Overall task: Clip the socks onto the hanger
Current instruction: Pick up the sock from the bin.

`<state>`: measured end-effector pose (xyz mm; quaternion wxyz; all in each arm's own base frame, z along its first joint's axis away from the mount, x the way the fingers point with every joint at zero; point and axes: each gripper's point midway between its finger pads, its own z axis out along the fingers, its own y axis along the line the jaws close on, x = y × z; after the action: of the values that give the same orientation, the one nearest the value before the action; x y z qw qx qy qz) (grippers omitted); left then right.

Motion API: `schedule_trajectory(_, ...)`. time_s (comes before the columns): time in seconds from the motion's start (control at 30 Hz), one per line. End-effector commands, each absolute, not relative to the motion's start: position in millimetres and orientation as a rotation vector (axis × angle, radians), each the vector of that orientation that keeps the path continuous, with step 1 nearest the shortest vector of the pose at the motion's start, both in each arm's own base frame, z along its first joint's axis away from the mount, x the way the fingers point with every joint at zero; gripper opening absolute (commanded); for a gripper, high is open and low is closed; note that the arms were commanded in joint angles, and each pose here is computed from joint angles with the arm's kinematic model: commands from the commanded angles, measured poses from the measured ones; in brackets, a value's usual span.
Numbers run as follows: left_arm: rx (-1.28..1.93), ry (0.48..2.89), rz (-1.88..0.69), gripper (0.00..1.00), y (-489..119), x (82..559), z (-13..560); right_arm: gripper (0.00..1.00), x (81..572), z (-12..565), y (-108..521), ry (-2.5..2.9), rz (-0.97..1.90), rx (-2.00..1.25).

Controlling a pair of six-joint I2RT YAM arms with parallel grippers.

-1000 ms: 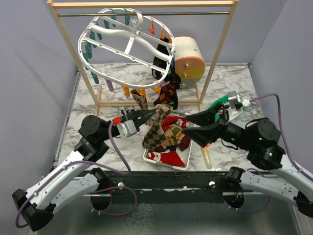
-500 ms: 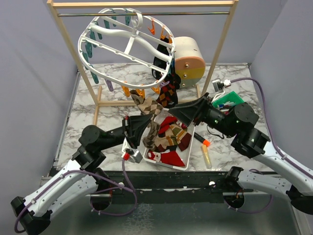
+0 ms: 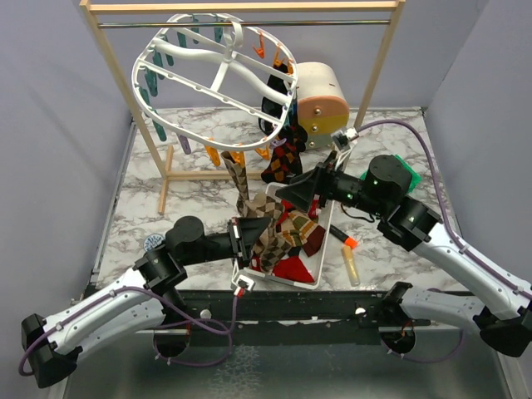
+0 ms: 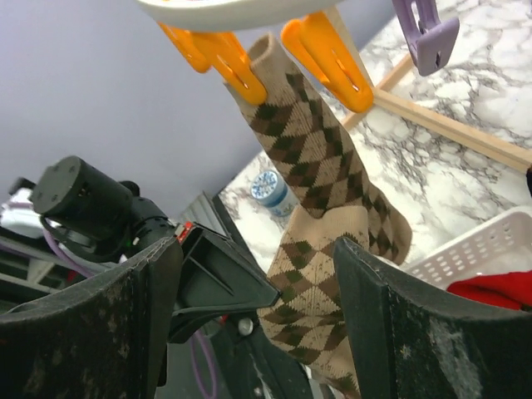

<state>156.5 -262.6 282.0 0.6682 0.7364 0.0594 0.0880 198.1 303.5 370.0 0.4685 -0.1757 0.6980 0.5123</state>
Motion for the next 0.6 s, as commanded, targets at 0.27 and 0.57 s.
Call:
schedule_trajectory(0.27,1.815,0.064,0.272,0.0,-279.5,157.4,255.7,0.76,224.0,305.7,295.6,1.932,1.015,-0.484)
schedule_trajectory(0.57,1.865,0.042,0.282,0.0,-280.5,154.3,251.4,0.76,229.3,275.5,295.1,2.061,1.09,-0.504)
